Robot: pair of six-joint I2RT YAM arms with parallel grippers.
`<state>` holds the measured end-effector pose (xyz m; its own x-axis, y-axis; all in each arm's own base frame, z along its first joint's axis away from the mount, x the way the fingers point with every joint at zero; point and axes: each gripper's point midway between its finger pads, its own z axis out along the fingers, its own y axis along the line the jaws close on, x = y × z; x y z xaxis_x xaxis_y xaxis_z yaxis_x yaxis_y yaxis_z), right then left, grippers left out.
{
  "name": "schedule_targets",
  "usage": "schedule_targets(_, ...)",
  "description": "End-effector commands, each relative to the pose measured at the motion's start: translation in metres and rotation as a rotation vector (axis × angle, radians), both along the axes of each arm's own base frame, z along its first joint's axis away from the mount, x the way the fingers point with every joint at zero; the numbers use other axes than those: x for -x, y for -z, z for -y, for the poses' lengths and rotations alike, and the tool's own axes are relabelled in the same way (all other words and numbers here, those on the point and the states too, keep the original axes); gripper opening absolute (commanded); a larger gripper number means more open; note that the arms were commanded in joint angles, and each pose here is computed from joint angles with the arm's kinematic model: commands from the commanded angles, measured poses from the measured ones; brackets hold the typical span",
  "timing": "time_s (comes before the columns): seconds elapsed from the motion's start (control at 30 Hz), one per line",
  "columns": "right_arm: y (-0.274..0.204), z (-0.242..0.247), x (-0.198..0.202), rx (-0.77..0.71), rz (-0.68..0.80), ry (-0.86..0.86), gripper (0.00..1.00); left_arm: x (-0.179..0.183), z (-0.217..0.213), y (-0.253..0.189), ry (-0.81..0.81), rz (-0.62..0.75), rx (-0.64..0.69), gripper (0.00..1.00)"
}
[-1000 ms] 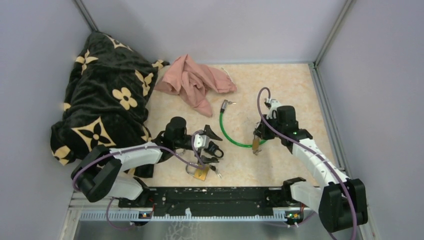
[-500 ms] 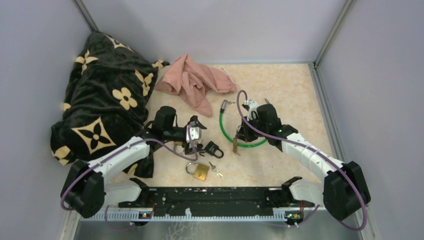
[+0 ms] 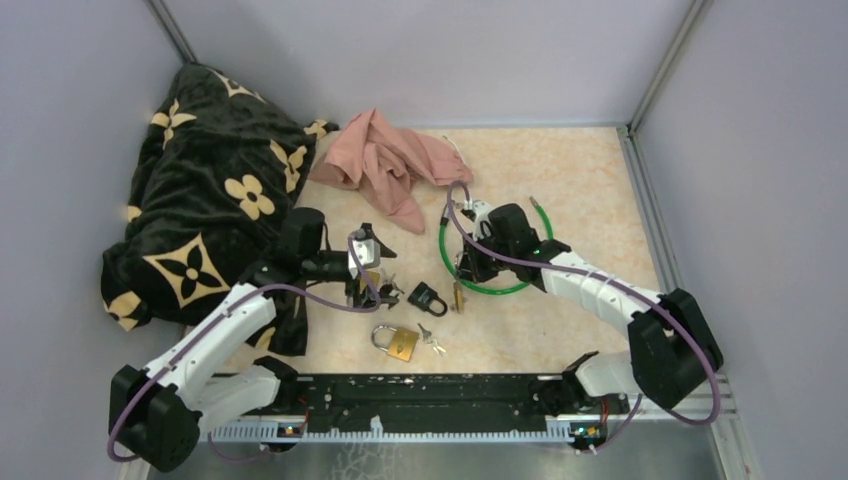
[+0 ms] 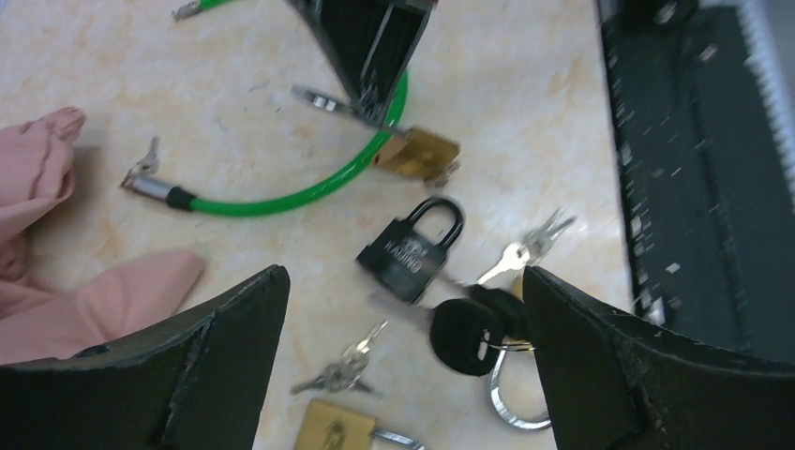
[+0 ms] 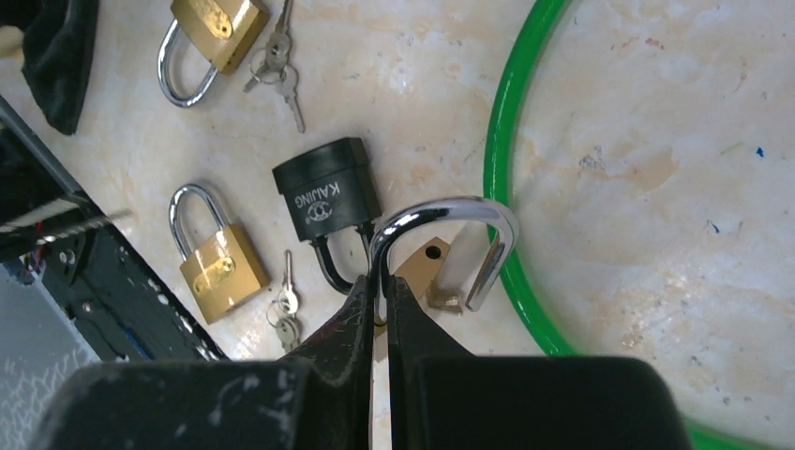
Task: Lock with the key
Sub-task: Pick up the lock from the center of the board, then place the lock at the center of the board, then place the key at the center of the board.
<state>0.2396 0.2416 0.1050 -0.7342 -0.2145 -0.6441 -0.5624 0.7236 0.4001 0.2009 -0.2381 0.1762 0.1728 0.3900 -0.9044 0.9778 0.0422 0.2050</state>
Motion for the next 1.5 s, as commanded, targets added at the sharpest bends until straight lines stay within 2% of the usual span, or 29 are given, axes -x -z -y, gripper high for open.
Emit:
schedule_targets(0.0, -0.019, -0.023, -0.015, -0.077, 0.033, -0.019, 0.02, 0.033, 0.011, -0.029, 0.035, -0.357, 0.201, 0.99)
schedule_targets(0.07, -0.011, -0.023, -0.016, -0.054, 0.004, -0.024, 0.11, 0.04, 0.013, -0.044, 0.074, -0.416, 0.276, 0.99)
schedule_targets(0.2, -0.014, -0.018, -0.016, -0.013, 0.037, -0.058, 0.42, 0.041, 0.017, -0.069, 0.082, -0.469, 0.362, 0.99)
schedule_targets(0.3, -0.038, -0.019, -0.007, -0.05, 0.137, -0.148, 0.53, 0.04, 0.015, -0.079, 0.057, -0.533, 0.398, 0.99)
schedule_targets(0.4, -0.077, -0.032, 0.011, -0.198, 0.3, -0.308, 0.61, 0.038, 0.015, -0.09, 0.018, -0.564, 0.448, 0.99)
schedule_targets(0.5, -0.118, -0.051, 0.04, -0.382, 0.471, -0.471, 0.66, 0.027, 0.016, -0.099, -0.063, -0.599, 0.497, 0.99)
schedule_targets(0.63, -0.154, -0.086, 0.078, -0.541, 0.621, -0.557, 0.7, 0.012, 0.015, -0.105, -0.165, -0.62, 0.551, 0.99)
schedule_targets(0.77, -0.168, -0.112, 0.086, -0.654, 0.657, -0.477, 0.72, 0.001, 0.013, -0.109, -0.234, -0.623, 0.595, 0.99)
schedule_targets(0.8, -0.171, -0.116, 0.086, -0.681, 0.663, -0.454, 0.77, 0.001, 0.012, -0.11, -0.239, -0.618, 0.603, 0.99)
schedule_targets(0.87, -0.176, -0.121, 0.086, -0.714, 0.676, -0.425, 0.8, -0.001, 0.012, -0.109, -0.25, -0.617, 0.607, 0.99)
schedule_targets(1.1, -0.174, -0.132, 0.085, -0.728, 0.677, -0.42, 0.83, 0.001, 0.011, -0.111, -0.244, -0.601, 0.614, 0.99)
schedule_targets(1.13, -0.174, -0.134, 0.084, -0.727, 0.674, -0.421, 0.92, 0.001, 0.011, -0.111, -0.243, -0.598, 0.616, 0.99)
schedule_targets(1.17, -0.174, -0.136, 0.083, -0.729, 0.671, -0.416, 0.96, 0.001, 0.011, -0.111, -0.244, -0.596, 0.619, 0.99)
schedule_targets(1.23, -0.177, -0.141, 0.081, -0.747, 0.662, -0.41, 0.95, 0.0, 0.01, -0.113, -0.249, -0.592, 0.628, 0.99)
schedule_targets(1.3, -0.177, -0.146, 0.081, -0.748, 0.66, -0.408, 0.89, -0.002, 0.01, -0.113, -0.259, -0.591, 0.638, 0.99)
schedule_targets(1.4, -0.178, -0.148, 0.081, -0.755, 0.657, -0.414, 0.73, -0.002, 0.01, -0.113, -0.258, -0.591, 0.643, 0.99)
schedule_targets(1.47, -0.181, -0.15, 0.083, -0.765, 0.659, -0.428, 0.56, -0.002, 0.009, -0.11, -0.264, -0.595, 0.639, 0.99)
